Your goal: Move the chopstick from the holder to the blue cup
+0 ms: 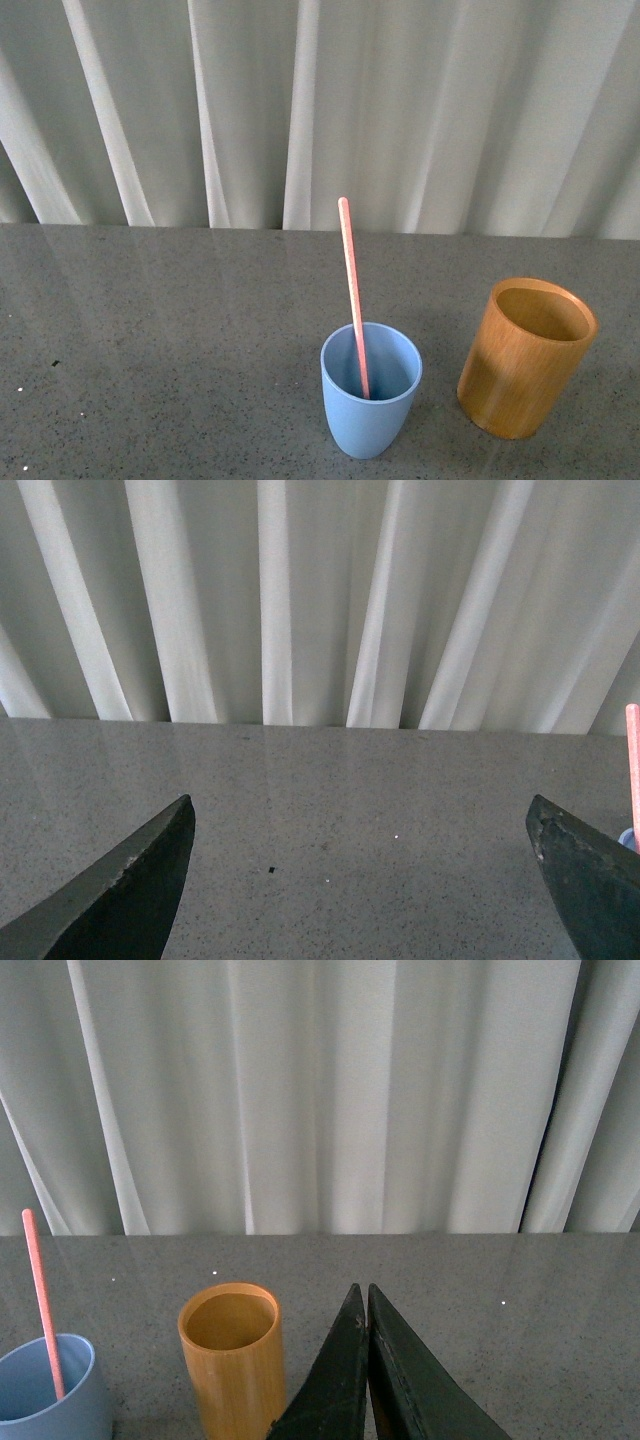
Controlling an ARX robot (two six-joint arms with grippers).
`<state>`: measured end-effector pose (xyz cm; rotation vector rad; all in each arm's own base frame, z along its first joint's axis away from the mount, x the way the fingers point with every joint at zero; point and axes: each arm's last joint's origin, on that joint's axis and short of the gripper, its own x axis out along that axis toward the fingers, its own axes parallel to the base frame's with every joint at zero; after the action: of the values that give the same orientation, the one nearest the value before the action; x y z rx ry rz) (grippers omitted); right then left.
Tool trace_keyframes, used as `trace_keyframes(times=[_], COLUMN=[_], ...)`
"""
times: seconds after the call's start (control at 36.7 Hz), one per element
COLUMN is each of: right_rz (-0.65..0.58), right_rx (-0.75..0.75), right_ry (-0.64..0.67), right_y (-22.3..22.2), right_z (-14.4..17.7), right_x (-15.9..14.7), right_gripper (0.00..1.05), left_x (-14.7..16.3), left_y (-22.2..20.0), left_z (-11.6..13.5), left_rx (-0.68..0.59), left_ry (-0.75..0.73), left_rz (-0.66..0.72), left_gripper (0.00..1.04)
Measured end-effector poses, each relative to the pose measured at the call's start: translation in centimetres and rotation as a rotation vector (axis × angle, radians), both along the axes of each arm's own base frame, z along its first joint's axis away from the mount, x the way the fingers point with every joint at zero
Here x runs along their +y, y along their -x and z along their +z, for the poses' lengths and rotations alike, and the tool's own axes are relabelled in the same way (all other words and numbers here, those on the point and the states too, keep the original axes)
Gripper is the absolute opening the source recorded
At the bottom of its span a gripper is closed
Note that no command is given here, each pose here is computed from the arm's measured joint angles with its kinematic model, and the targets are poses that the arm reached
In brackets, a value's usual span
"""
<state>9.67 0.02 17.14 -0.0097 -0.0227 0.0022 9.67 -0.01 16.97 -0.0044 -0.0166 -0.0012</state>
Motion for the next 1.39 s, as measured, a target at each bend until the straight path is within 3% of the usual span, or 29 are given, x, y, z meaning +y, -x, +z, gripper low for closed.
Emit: trace_keyframes(times=[0.3, 0.55, 0.82, 1.39], right_rz=[0.0, 0.0, 0.0, 0.0], right_rx=[0.002, 0.002, 0.002, 0.002], right_ry=[0.0, 0.0, 0.0, -0.003], right_y=[0.01, 0.01, 0.01, 0.01], right_z=[-0.03, -0.03, -0.03, -0.03], right_x=[0.0, 0.0, 0.0, 0.0], right_gripper=[0.03, 0.4, 0.96, 0.95], left_x=[0.0, 0.0, 0.0, 0.0], left_y=[0.01, 0.01, 0.01, 0.01], left_z=[0.01, 0.01, 0.01, 0.01], left_rx=[-0.001, -0.001, -0.001, -0.001], left_ry=[0.0, 0.0, 0.0, 0.0], left_rz=[0.0, 0.0, 0.0, 0.0], left_gripper=[0.98, 0.98, 0.98, 0.98])
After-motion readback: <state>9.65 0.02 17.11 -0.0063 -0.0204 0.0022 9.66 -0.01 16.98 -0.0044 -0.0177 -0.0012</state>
